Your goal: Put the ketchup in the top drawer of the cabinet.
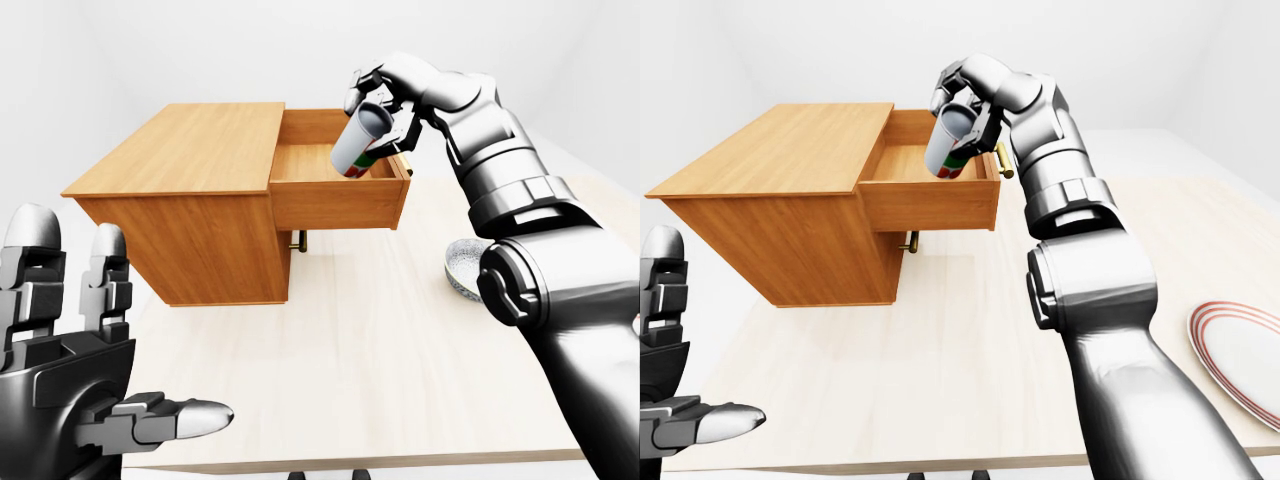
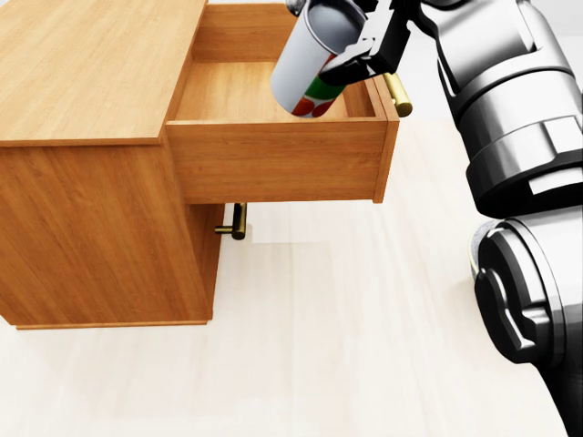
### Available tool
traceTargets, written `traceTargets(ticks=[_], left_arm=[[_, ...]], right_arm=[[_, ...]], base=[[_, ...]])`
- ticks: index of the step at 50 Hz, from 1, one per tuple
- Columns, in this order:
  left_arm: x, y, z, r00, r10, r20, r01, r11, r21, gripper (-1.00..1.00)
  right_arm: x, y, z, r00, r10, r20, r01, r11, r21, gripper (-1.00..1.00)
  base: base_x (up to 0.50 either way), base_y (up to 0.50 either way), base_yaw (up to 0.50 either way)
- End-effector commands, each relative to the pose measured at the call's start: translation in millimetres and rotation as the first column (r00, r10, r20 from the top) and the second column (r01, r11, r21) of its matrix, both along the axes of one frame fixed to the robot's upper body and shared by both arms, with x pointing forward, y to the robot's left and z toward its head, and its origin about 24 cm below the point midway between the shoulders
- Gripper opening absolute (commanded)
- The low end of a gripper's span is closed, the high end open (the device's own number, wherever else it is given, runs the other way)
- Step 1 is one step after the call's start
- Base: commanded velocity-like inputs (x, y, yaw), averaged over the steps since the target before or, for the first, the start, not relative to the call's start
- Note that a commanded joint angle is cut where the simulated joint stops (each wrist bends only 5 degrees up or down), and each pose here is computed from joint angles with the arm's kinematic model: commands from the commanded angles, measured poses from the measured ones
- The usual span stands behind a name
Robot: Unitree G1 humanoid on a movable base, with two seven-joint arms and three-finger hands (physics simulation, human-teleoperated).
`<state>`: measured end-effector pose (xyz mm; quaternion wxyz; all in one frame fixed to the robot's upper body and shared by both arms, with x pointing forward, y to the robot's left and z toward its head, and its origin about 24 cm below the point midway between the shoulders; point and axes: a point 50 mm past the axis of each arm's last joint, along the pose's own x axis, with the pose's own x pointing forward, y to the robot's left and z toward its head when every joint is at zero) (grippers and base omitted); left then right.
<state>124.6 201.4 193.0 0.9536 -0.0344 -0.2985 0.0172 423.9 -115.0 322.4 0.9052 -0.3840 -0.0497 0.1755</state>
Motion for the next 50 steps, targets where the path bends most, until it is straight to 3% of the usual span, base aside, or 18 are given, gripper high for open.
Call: traceTargets(ticks=[1, 10, 22, 50], left_arm=[[-0.1, 0.6, 0.4, 1.000, 0.001, 0.001, -0.001, 1.000, -0.003, 1.00], [-0.2, 0.1, -0.2, 1.000, 0.000, -0.002, 0.000, 1.000, 0.000, 1.00], [-0.3, 1.0, 0.5, 1.000, 0.001, 0.002, -0.001, 1.000, -0.003, 1.00], [-0.2, -0.2, -0.5, 1.000, -0.005, -0.005, 0.005, 1.000, 0.000, 1.00]], right_arm=[[-0.1, -1.8, 3.1, 1.000, -0.014, 0.017, 0.013, 1.000, 0.015, -1.00], [-3.5, 0.2, 17.7, 0.998, -0.008, 0.055, 0.009, 1.000, -0.008, -1.00], [1.7, -1.7, -6.8, 1.000, -0.020, 0.000, 0.020, 1.000, 0.010, -1.00], [2.6, -4.4, -14.4, 1.000, -0.017, -0.022, 0.017, 1.000, 0.009, -1.00]], base=[[0.00, 0.00, 0.00], [0.00, 0.00, 0.00], [0.00, 0.00, 0.00], [0.00, 0.00, 0.00]])
